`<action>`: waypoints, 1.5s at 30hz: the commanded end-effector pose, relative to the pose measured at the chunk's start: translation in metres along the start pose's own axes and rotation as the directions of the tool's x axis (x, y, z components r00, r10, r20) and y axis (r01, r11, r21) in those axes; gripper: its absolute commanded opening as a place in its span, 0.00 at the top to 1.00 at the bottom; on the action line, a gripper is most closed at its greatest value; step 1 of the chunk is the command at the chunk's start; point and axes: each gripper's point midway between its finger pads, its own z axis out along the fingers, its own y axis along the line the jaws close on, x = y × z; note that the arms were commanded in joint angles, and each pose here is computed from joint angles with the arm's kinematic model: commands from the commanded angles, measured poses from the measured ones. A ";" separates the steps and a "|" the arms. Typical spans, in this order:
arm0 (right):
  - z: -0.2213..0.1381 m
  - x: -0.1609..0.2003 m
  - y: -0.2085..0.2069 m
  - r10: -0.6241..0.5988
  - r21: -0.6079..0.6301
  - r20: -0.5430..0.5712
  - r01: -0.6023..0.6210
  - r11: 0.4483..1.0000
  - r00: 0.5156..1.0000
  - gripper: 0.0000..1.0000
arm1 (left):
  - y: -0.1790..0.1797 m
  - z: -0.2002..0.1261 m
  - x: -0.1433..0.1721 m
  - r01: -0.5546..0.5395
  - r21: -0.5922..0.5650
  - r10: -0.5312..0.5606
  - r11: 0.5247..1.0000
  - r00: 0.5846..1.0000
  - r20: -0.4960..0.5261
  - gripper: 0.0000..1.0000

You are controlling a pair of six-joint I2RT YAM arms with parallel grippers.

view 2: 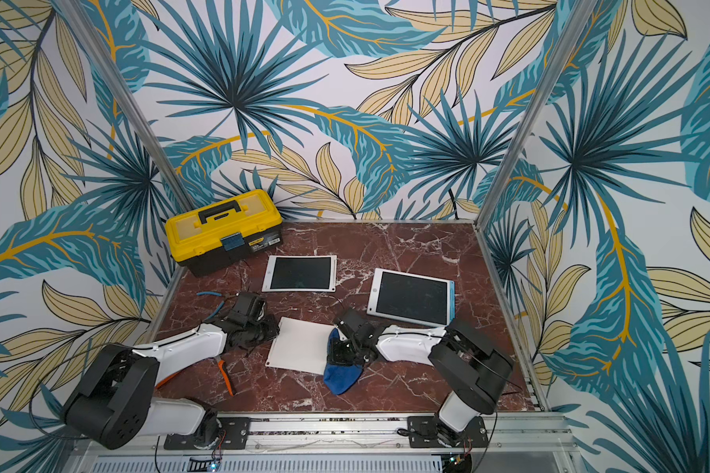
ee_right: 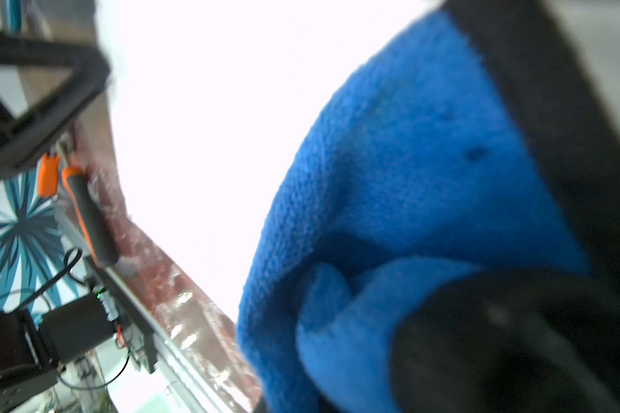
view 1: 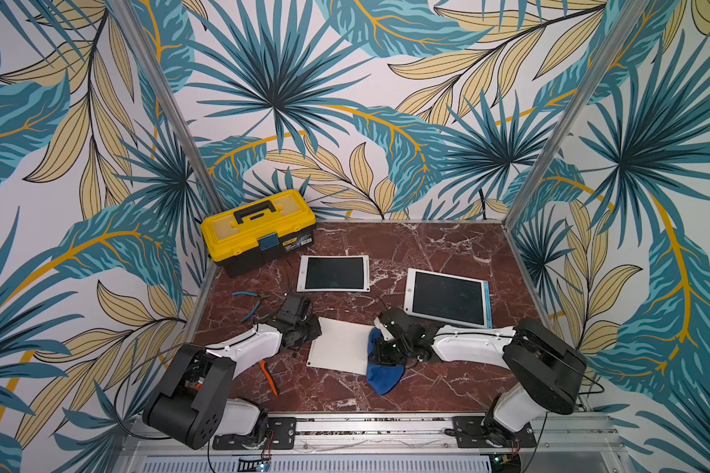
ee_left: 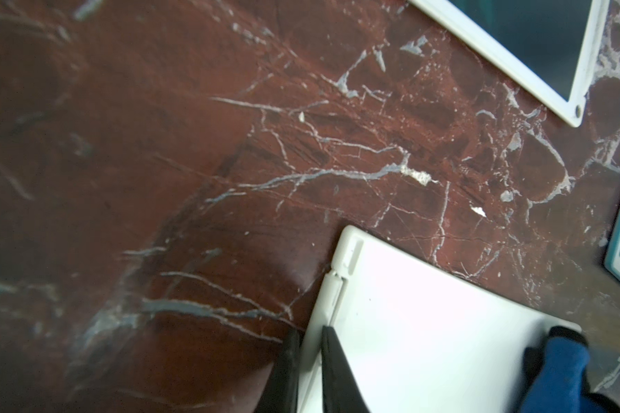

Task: Wipe the drawing tablet
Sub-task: Wipe the dirt from the drawing tablet.

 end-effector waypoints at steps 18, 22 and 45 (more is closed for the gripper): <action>0.108 -0.048 0.046 0.096 -0.058 -0.075 -0.101 0.993 0.993 0.89 | 0.024 0.001 0.038 0.019 -0.091 -0.030 0.996 0.992 -0.125 0.86; 0.070 -0.056 -0.002 0.175 -0.033 -0.026 -0.176 0.984 0.984 0.89 | 0.024 0.003 0.037 0.013 -0.095 -0.025 0.995 0.992 -0.125 0.85; -0.046 -0.029 -0.078 0.214 0.115 0.101 -0.225 0.967 0.972 0.87 | 0.017 0.004 0.034 0.013 -0.081 -0.023 0.997 0.992 -0.127 0.85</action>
